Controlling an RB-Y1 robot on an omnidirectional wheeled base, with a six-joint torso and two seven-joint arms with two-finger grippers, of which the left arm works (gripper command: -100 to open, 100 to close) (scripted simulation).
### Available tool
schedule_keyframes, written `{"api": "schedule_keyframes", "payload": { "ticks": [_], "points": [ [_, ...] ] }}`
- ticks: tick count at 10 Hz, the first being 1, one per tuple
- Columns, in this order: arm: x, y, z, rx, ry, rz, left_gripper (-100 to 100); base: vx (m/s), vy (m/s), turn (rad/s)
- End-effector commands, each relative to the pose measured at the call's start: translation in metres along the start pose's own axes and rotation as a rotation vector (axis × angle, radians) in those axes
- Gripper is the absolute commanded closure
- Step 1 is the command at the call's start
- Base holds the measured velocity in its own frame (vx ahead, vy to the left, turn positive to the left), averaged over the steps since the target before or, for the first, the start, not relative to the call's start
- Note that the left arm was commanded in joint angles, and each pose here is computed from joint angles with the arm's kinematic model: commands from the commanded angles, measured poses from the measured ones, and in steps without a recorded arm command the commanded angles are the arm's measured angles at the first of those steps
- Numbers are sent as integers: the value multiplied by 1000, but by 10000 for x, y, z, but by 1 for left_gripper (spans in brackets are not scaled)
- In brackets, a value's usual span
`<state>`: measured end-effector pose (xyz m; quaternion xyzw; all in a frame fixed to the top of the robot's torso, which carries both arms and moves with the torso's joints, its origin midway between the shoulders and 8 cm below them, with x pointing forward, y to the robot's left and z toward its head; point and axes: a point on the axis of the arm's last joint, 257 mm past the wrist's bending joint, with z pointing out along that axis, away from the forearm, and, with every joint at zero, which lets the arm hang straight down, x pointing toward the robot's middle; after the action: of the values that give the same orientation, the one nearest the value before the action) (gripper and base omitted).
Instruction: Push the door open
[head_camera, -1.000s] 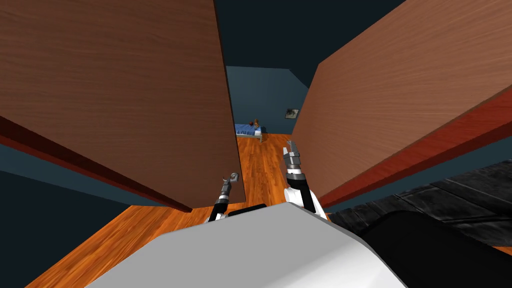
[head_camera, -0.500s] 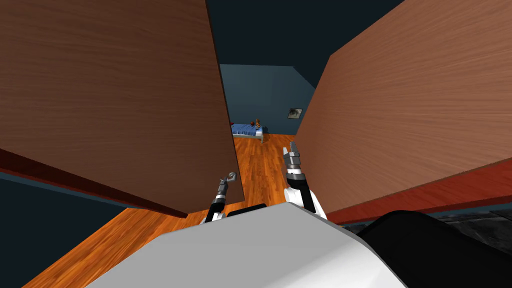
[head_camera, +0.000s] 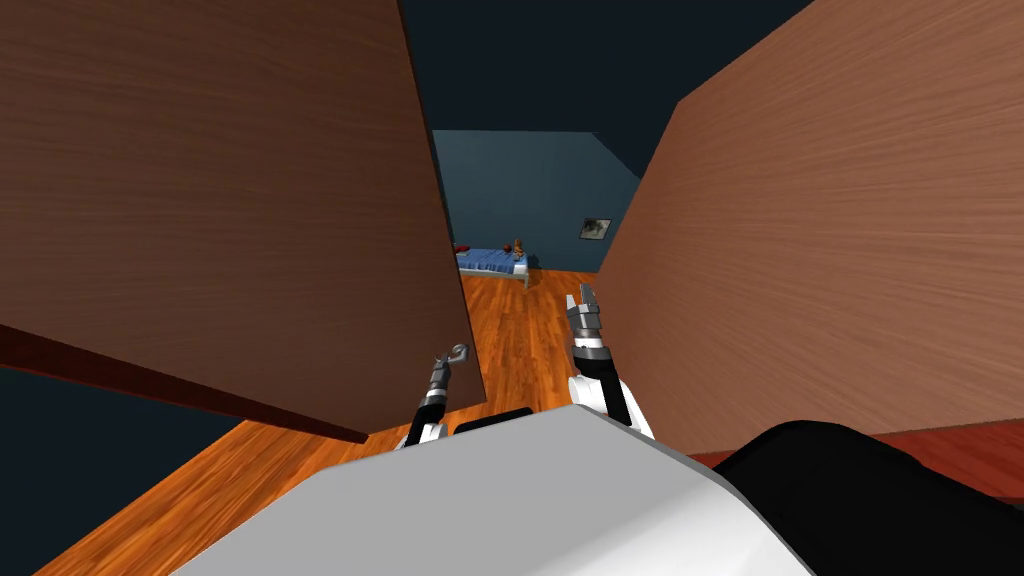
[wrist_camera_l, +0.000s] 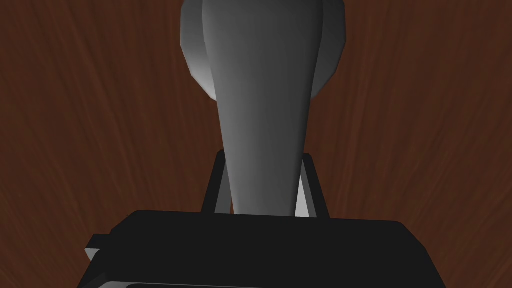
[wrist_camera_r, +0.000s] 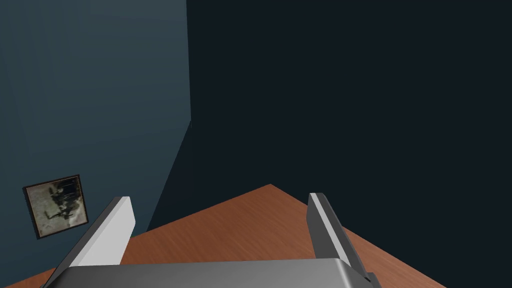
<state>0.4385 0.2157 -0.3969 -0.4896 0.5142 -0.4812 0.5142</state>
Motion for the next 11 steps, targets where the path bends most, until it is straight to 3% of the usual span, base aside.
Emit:
{"api": "schedule_keyframes", "payload": {
  "ticks": [1,4,11],
  "points": [
    [-189,-51,39,11,-39,5,100,183,-114,80],
    [-272,-50,52,10,-64,0,100,139,-76,54],
    [-465,-32,78,4,-164,-49,100,159,-95,75]
  ]
}}
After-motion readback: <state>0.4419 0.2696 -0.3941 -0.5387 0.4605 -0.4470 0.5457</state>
